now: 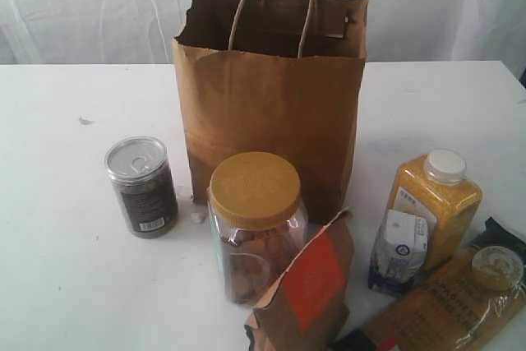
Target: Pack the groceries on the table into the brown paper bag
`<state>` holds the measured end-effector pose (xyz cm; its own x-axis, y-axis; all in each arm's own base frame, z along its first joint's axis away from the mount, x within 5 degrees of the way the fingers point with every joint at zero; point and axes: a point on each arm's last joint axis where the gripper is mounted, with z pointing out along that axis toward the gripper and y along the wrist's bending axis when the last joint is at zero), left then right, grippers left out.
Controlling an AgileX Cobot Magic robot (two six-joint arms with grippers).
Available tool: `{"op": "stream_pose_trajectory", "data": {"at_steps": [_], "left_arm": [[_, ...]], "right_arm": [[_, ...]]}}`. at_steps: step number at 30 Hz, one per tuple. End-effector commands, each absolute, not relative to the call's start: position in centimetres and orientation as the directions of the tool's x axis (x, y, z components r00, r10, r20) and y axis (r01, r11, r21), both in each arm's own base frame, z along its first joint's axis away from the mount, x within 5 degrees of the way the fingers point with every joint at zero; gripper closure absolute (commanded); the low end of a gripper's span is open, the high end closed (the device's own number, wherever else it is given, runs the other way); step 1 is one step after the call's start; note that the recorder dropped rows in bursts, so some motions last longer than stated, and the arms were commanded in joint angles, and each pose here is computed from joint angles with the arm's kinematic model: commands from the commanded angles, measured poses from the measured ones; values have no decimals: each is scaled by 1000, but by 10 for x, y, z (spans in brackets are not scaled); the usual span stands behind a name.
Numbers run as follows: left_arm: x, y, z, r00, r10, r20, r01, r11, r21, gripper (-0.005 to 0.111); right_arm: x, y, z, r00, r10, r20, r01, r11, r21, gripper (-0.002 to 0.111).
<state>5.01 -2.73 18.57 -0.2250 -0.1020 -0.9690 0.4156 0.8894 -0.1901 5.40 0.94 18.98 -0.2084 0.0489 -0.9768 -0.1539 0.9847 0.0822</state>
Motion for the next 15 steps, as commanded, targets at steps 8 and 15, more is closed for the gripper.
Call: {"op": "stream_pose_trajectory", "data": {"at_steps": [8,15], "left_arm": [[50,-26,183,-239,-131,-962,376,901,-216,107],[50,-26,183,-229,-102,-968,383,905,-186,107]], "right_arm": [[54,9,191,-194,45,-980,-151,986,75,108],[54,9,191,-194,45,-980,-151,986,75,108]]}}
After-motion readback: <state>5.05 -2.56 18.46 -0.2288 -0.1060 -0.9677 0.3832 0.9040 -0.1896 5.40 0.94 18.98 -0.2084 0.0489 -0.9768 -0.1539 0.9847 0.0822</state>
